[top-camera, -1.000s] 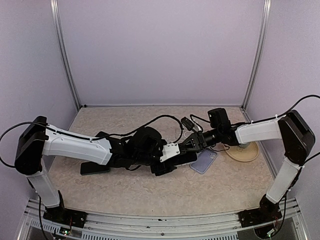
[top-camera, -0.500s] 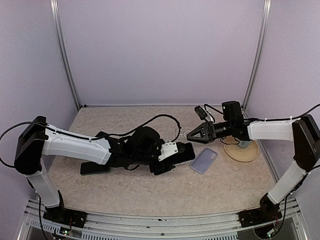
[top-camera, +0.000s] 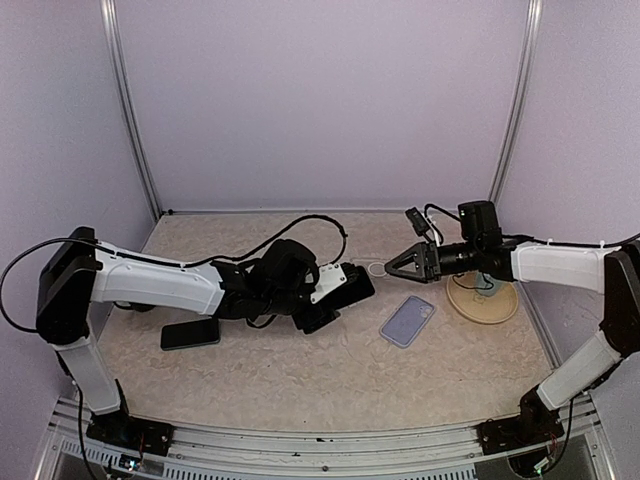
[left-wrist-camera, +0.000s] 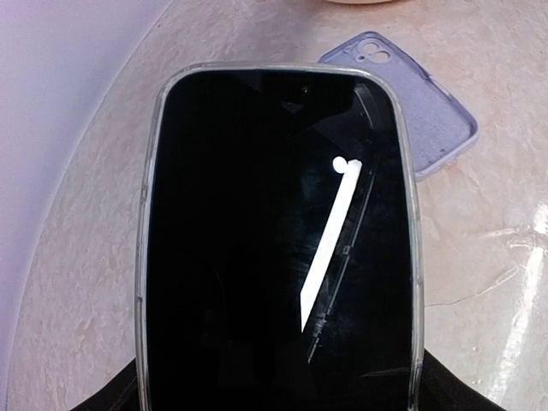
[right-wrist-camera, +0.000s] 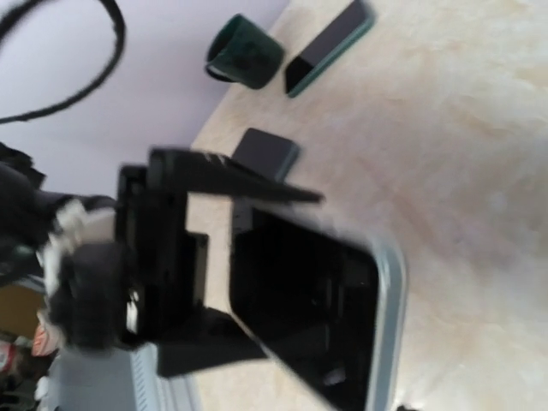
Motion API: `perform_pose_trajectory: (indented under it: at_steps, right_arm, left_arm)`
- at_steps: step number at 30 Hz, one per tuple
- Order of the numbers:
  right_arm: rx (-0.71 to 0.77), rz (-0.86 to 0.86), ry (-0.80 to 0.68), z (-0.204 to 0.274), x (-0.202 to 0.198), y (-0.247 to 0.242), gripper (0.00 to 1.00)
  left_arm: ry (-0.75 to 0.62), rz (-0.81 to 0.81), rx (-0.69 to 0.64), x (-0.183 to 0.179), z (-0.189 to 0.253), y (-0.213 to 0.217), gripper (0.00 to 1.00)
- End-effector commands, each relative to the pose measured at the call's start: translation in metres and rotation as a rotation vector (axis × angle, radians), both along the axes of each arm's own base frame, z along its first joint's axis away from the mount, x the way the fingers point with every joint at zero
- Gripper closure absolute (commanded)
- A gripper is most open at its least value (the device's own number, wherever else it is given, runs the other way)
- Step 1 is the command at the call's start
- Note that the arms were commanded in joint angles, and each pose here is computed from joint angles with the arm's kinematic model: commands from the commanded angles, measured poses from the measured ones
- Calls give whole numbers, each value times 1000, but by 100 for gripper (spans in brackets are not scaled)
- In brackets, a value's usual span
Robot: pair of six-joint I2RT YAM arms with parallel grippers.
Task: Put the phone into the phone case
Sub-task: Pass from the right arm to the left, then place the phone with the phone case at the center of the board.
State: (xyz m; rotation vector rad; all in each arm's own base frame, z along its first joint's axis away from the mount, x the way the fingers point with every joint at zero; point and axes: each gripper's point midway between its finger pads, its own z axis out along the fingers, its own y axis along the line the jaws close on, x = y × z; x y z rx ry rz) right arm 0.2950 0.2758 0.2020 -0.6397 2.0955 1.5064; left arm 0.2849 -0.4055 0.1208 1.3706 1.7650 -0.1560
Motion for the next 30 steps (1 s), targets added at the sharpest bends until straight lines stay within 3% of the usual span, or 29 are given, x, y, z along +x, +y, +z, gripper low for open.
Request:
perform_pose_trajectory:
  at_steps: [1, 7, 8, 9, 10, 19, 30]
  right_arm:
    - [-52, -78, -13, -8, 6, -15, 41]
    - [-90, -135, -27, -12, 9, -24, 29]
    - [-93, -142, -33, -11, 10, -25, 21]
    - [-100, -152, -36, -12, 11, -26, 5]
    - [-108, -161, -37, -13, 11, -27, 1]
    - [-163, -210, -26, -26, 15, -35, 0]
    - [-167, -216, -22, -29, 12, -36, 0]
  left_arm:
    - [-11, 147, -93, 40, 25, 3, 49]
    - [25, 312, -136, 81, 28, 26, 48]
    - [33, 339, -151, 88, 30, 29, 48]
    - [40, 368, -165, 95, 31, 34, 48]
    - [48, 394, -182, 102, 33, 38, 48]
    - [135, 587, -332, 155, 42, 70, 48]
    - [244, 748, -415, 206, 27, 94, 46]
